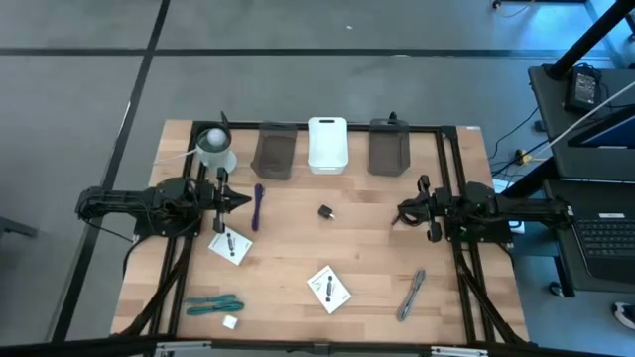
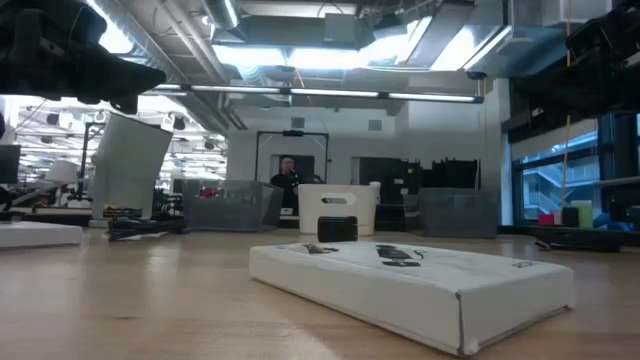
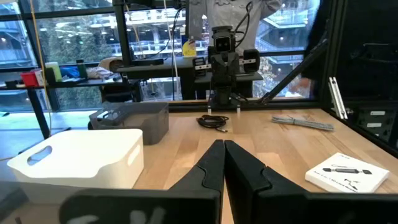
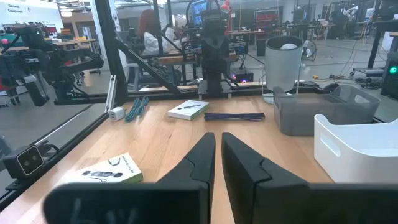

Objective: Pick and place items into bin

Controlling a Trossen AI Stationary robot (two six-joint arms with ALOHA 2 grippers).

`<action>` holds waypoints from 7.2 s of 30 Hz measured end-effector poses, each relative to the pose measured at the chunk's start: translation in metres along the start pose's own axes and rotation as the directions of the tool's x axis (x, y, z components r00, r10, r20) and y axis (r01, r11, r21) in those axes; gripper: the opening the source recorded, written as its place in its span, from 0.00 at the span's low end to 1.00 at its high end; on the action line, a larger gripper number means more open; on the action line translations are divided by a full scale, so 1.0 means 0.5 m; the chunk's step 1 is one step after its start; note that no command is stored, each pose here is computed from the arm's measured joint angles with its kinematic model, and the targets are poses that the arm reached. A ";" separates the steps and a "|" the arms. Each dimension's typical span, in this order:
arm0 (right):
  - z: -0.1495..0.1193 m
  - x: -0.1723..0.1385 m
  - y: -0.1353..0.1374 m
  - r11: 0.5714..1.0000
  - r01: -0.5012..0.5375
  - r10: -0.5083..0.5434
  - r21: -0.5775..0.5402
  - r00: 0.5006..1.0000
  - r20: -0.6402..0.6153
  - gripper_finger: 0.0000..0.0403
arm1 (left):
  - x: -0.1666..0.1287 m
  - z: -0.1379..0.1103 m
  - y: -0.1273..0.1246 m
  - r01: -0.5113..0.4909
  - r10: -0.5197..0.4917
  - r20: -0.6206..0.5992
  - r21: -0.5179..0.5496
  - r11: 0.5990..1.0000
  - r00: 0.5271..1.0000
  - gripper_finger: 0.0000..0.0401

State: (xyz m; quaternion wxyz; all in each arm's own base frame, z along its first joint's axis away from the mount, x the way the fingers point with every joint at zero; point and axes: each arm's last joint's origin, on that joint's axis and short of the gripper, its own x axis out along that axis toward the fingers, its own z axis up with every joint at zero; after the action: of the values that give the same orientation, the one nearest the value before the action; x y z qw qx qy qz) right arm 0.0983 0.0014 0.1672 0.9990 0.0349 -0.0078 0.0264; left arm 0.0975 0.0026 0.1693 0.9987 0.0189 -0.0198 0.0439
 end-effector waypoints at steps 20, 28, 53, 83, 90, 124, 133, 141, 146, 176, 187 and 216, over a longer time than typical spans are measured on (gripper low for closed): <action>0.006 0.000 -0.002 0.974 0.044 -0.038 -0.224 0.999 0.032 0.08 | 0.000 0.000 0.000 0.000 0.000 0.000 0.000 1.000 1.000 0.02; 0.007 0.000 -0.003 0.942 0.068 -0.058 -0.329 0.998 0.039 0.08 | 0.000 0.000 0.000 0.000 0.000 0.000 0.000 1.000 1.000 0.02; 0.053 -0.007 0.001 0.842 -0.118 -0.038 0.526 0.960 0.276 0.08 | 0.000 0.000 0.000 0.000 0.000 0.000 0.000 1.000 1.000 0.02; 0.312 0.059 -0.020 0.460 0.772 -0.548 0.438 0.635 -0.544 0.00 | 0.000 0.000 0.000 0.001 -0.001 0.001 -0.038 0.999 1.000 0.02; 0.307 0.102 -0.025 0.286 0.887 -0.471 0.364 0.460 -0.752 0.02 | 0.000 0.000 0.000 0.001 -0.001 0.001 -0.157 0.988 1.000 0.02; -0.014 0.167 -0.032 0.016 0.995 -0.120 0.104 0.105 -0.987 0.43 | 0.058 0.119 -0.034 -0.100 -0.042 -0.360 -0.366 0.925 0.932 0.01; -0.071 0.165 -0.034 0.017 0.998 -0.114 0.054 0.056 -0.992 0.44 | 0.060 0.118 -0.032 -0.126 -0.002 -0.365 -0.328 0.936 0.931 0.01; -0.074 0.180 -0.024 0.048 0.999 -0.124 -0.015 -0.009 -0.992 0.17 | 0.060 0.118 -0.037 -0.033 -0.095 -0.366 -0.328 0.944 0.926 0.01; -0.045 0.189 -0.019 0.072 0.997 -0.120 0.012 0.021 -0.992 0.05 | 0.059 0.118 -0.039 -0.003 -0.129 -0.366 -0.338 0.941 0.922 0.01; 0.324 0.269 -0.247 0.360 0.931 -0.515 0.054 0.246 -0.821 0.04 | 0.062 0.122 -0.024 -0.220 0.130 -0.336 -0.246 0.944 0.933 0.02; 0.225 0.286 -0.382 0.429 0.903 -0.395 -0.039 0.148 -0.907 0.04 | 0.063 0.127 -0.022 -0.260 0.177 -0.313 -0.247 0.934 0.933 0.02; 0.048 0.285 -0.495 0.786 0.594 -0.177 -0.174 -0.054 -0.983 0.04 | 0.062 0.127 -0.017 -0.337 0.258 -0.305 -0.244 0.909 0.917 0.02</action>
State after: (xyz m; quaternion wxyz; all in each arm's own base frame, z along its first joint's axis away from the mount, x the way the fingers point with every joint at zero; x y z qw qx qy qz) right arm 0.2534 -0.2393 0.1764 0.6763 0.1642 0.6749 -0.2453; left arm 0.1267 -0.0057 0.2337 0.9652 -0.1379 0.1053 0.1956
